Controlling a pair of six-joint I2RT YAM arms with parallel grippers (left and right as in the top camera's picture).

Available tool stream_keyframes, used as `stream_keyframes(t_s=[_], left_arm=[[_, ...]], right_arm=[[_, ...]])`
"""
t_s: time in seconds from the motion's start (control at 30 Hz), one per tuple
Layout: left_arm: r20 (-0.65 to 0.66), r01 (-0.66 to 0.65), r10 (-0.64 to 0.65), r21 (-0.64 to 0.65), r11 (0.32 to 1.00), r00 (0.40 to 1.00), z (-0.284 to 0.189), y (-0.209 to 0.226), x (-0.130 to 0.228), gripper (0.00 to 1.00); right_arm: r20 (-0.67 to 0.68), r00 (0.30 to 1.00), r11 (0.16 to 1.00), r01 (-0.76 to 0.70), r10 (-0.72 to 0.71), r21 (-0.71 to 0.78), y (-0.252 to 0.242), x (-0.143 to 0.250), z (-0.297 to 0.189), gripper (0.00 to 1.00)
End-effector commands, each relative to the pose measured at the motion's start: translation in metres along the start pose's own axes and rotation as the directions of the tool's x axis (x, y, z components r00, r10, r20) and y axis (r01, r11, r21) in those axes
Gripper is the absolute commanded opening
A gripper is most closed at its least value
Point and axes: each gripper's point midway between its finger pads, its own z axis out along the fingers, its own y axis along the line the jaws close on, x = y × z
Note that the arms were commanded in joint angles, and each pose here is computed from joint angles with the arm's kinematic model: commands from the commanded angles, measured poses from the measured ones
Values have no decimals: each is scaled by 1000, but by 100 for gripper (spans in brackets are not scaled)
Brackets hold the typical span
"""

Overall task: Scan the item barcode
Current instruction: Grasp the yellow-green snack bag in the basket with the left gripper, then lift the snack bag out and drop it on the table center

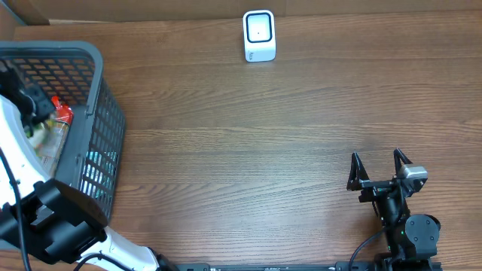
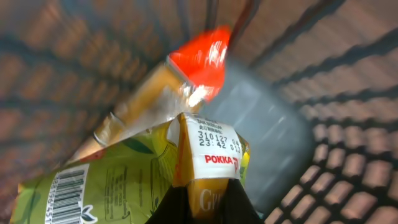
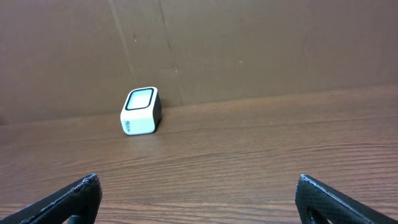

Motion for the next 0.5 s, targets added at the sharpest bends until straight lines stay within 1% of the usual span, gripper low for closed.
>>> stream_keyframes(t_s=[0.0,0.13,0.23,0.37,0.47], left_arm=[[218,-40,20,84,996,976,-77,-25,-46,4],[347,-97,40,149,984,937,-140,-59,-60,4],[433,-183,87,185,966,897,-188,-96,-56,4],[514,-325,173,221,920,840,-243,-152,-26,4],[536,-446,263,245,861,802,-271,-199,14,4]], right_arm=[[4,1000,1000,-2,2,-3,1,2,0,100],[4,1000,1000,-2,2,-3,1,2,0,100],[4,1000,1000,-2,2,-3,1,2,0,100],[5,1000,1000,-2,2,-3,1,2,0,100],[5,1000,1000,-2,2,-3,1,2,0,100]])
